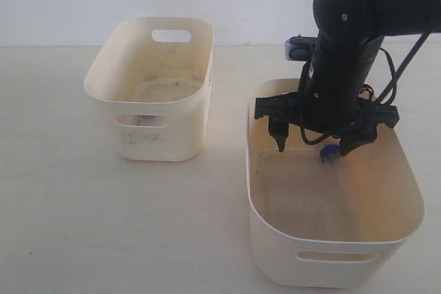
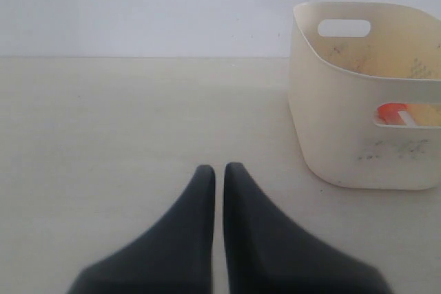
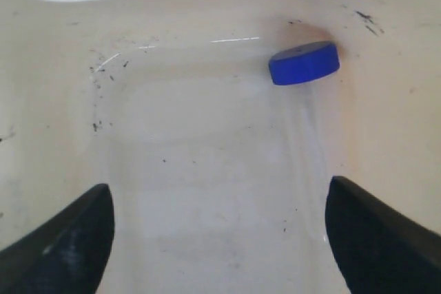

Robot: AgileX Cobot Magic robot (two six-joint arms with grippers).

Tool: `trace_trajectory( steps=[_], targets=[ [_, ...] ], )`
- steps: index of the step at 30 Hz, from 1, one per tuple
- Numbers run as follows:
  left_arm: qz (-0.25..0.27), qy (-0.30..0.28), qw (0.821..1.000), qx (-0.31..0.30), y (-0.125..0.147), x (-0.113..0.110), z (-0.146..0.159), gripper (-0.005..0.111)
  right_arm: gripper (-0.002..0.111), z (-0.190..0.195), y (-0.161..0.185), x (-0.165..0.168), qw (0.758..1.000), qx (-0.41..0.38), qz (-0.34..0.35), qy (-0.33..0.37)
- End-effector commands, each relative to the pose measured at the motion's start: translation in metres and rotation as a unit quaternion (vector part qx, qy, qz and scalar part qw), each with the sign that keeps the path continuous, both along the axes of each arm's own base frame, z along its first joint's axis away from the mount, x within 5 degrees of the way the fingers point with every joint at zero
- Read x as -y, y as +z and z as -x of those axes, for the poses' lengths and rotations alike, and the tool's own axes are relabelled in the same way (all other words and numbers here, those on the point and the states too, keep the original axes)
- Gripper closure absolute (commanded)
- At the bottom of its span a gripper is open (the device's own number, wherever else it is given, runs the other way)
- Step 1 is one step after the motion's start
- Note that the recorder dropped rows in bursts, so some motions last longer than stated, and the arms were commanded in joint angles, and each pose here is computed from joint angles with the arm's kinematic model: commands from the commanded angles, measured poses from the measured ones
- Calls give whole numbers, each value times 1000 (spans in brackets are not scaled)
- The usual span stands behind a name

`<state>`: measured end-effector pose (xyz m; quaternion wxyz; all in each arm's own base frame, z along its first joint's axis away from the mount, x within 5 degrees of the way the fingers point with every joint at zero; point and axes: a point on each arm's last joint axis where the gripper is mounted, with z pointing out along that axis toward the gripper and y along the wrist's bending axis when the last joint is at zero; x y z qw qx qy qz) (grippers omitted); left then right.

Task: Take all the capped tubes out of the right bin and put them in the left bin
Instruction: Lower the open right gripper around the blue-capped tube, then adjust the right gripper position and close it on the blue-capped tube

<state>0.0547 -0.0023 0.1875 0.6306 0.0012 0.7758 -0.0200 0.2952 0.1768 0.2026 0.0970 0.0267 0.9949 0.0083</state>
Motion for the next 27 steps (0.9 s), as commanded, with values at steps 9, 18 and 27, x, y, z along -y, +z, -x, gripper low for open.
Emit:
trace_trajectory(
  steps=[9,18,27],
  targets=[
    [5,-1,1000,-1,-1,0,0,103,30,-5,-7,1,1000,-1,11,8],
    [5,-1,1000,-1,-1,0,0,103,30,-6,-20,1,999,-24,29,9],
    [5,-1,1000,-1,-1,0,0,103,30,-9,-25,3,999,-17,46,18]
  ],
)
